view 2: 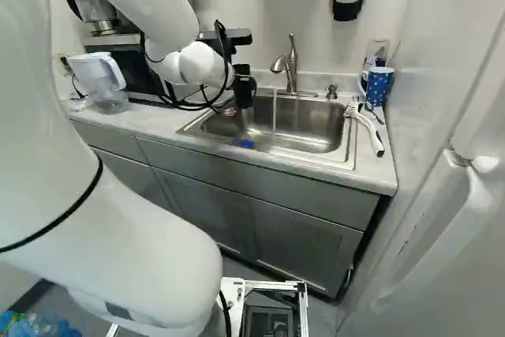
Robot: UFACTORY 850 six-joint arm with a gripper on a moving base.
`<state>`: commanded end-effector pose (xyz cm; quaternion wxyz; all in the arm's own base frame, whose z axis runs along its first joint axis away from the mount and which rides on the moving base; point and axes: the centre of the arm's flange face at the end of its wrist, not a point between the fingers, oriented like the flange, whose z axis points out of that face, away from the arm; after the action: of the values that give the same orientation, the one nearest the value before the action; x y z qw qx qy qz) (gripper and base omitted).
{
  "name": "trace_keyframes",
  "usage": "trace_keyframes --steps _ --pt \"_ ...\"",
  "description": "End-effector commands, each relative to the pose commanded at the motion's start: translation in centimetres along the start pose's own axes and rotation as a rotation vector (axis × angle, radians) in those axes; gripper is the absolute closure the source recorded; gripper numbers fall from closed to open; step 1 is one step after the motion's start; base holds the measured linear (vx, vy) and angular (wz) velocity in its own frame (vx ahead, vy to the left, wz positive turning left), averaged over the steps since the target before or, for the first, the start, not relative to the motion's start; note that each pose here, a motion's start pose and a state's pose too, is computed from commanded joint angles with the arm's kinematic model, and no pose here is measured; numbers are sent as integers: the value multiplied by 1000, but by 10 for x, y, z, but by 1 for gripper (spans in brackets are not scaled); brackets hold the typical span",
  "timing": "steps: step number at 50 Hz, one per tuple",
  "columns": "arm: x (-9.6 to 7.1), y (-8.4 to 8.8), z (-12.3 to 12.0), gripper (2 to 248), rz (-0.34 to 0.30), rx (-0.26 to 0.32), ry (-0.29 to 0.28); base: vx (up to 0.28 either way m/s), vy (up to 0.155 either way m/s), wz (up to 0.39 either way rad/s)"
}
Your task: Rinse the cup and place it in the tray
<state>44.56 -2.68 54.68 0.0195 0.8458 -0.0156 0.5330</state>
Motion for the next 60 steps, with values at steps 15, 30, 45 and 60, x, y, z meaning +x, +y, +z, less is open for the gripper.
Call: trace_keyframes --steps 15,30,45,60 --pt "11 0 -10 129 0 -1 8 0 0 0" --pt "26 0 -14 129 -1 -1 23 0 0 0" --pt "42 0 -17 129 -1 -1 43 0 0 0" --pt "57 0 -21 129 -1 -1 64 0 0 0"
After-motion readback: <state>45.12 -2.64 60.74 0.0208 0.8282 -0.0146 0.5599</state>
